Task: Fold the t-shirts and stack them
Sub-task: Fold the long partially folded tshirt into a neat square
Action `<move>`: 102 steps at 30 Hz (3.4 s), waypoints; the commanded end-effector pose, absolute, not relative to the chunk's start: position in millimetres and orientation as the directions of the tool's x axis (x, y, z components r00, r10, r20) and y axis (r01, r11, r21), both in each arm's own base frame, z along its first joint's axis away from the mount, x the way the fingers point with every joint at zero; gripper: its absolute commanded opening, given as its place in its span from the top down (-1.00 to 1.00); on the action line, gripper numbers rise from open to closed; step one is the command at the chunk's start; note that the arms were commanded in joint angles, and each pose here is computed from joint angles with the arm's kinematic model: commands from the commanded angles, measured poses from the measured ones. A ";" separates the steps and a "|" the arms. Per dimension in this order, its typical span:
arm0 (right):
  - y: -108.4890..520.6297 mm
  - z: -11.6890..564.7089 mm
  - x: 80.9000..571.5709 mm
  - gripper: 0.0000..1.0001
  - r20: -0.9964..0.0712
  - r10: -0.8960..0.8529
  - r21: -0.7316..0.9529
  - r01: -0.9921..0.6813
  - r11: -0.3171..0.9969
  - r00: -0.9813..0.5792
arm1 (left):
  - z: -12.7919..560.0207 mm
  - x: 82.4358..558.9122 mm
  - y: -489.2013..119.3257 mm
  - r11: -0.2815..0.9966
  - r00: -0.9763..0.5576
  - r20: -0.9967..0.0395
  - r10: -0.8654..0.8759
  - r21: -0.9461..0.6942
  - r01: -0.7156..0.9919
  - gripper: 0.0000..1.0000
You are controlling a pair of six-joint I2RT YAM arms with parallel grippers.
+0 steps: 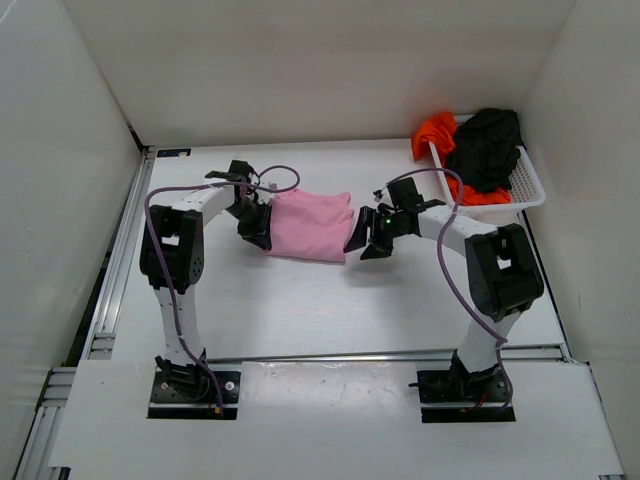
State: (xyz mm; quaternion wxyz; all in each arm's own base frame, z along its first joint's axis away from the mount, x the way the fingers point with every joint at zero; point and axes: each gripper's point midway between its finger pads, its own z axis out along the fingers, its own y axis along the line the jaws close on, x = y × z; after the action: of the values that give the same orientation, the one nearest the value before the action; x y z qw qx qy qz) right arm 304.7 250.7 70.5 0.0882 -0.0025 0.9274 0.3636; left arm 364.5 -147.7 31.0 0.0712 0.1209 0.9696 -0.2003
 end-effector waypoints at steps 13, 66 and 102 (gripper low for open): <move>285.1 31.8 308.1 0.38 -0.033 -0.012 0.699 -0.031 0.715 -0.999 | 49.2 345.5 -152.3 0.868 -0.953 -0.217 0.214 -0.405 0.287 0.79; 238.9 38.6 354.2 -0.05 -0.169 -0.098 0.622 -0.183 0.761 -0.981 | 71.8 373.6 -173.7 0.856 -0.879 -0.403 0.254 -0.331 0.398 0.14; 258.3 165.6 353.6 1.00 -0.429 -0.032 0.681 -0.346 0.646 -0.903 | 177.4 371.6 -183.5 0.816 -0.791 -0.564 0.236 -0.328 0.477 0.80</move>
State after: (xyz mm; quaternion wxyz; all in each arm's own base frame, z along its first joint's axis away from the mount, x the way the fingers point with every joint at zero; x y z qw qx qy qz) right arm 335.9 250.0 164.6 0.1914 -0.1053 0.8894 0.4015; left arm 358.4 -174.7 193.6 0.2748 0.1902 0.9151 -0.2255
